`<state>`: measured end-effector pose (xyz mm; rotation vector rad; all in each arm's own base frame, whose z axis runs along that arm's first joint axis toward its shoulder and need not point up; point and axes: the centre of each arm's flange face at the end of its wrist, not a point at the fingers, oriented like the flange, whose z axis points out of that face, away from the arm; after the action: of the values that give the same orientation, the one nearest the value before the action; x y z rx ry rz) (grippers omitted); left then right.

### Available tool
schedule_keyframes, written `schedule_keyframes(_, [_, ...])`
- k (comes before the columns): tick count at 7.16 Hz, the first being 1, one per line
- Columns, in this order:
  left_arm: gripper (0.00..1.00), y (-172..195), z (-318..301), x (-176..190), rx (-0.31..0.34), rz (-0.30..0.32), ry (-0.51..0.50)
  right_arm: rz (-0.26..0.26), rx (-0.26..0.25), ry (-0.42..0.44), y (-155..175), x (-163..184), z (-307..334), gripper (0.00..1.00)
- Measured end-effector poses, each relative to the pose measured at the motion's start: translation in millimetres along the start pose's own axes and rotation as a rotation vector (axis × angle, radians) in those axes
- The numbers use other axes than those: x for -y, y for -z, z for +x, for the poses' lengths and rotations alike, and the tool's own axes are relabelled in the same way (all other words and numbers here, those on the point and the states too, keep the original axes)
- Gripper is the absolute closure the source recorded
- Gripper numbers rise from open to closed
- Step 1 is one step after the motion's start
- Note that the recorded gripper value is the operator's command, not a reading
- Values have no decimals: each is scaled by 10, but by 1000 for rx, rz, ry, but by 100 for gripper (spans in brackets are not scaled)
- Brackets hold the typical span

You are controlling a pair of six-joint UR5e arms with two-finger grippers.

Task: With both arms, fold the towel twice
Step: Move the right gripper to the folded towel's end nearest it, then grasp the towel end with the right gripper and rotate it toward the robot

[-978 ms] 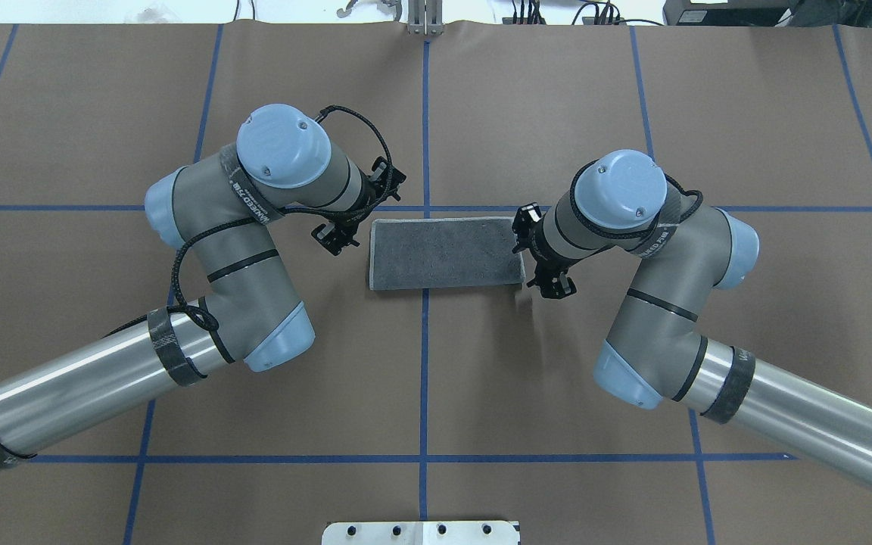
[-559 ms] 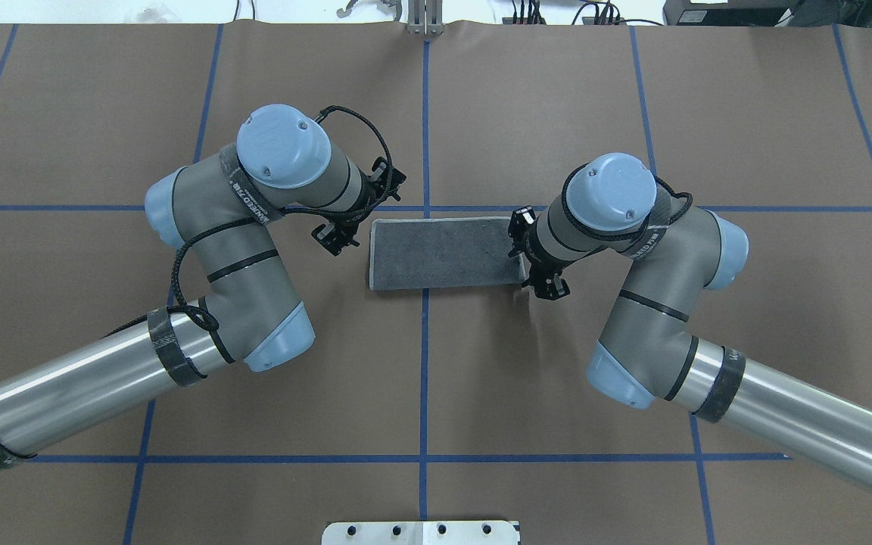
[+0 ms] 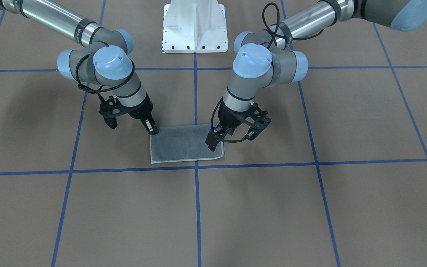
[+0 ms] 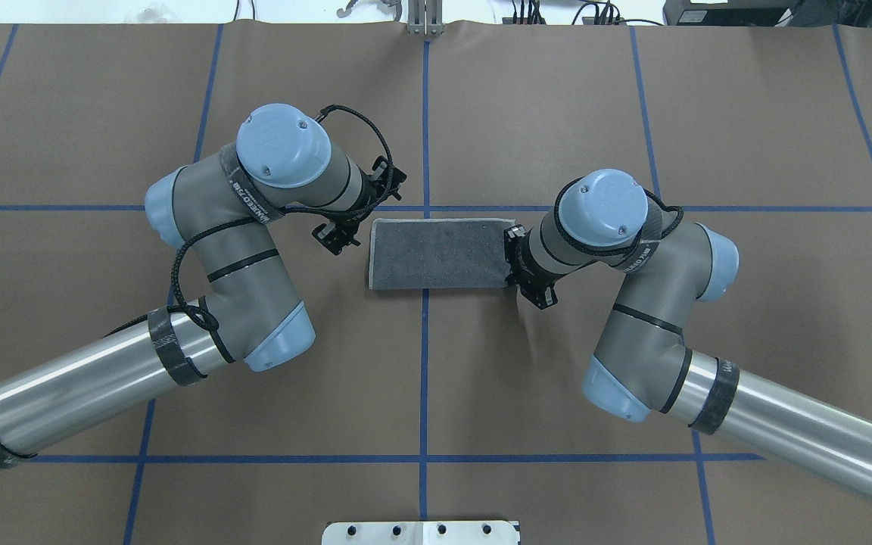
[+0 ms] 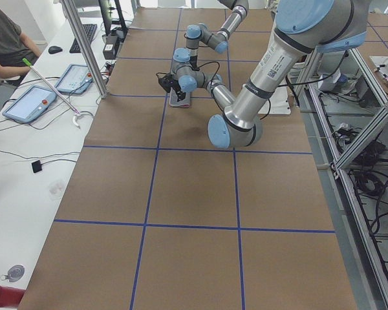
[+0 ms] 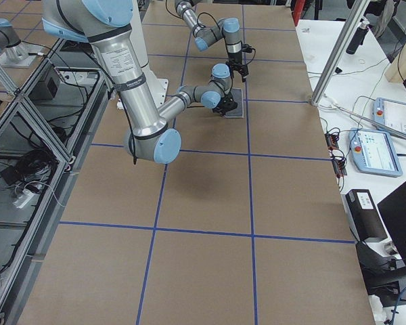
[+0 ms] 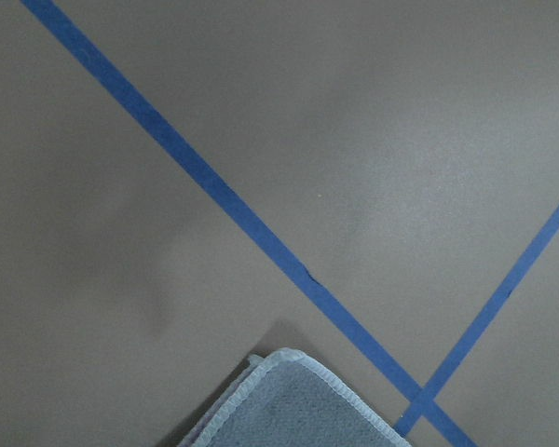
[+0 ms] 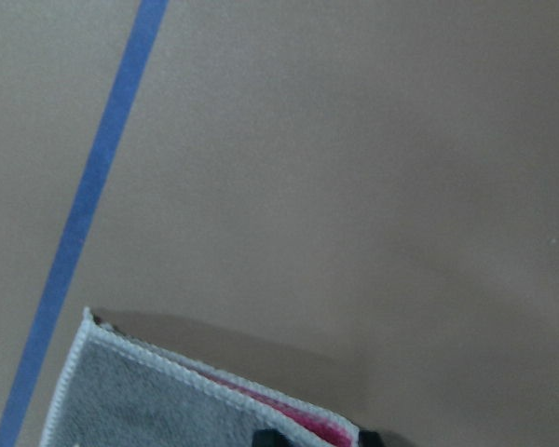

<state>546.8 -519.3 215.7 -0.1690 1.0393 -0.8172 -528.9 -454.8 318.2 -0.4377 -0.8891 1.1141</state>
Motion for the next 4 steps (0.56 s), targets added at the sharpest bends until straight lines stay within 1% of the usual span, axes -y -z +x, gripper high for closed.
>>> schedule_keyframes(3, [0, 58, 25, -8, -10, -2, -1, -18, 12, 13, 82, -94, 11, 100])
schedule_keyframes(4, [0, 133, 52, -21, -22, -5, -3, -31, 13, 20, 131, -152, 32, 100])
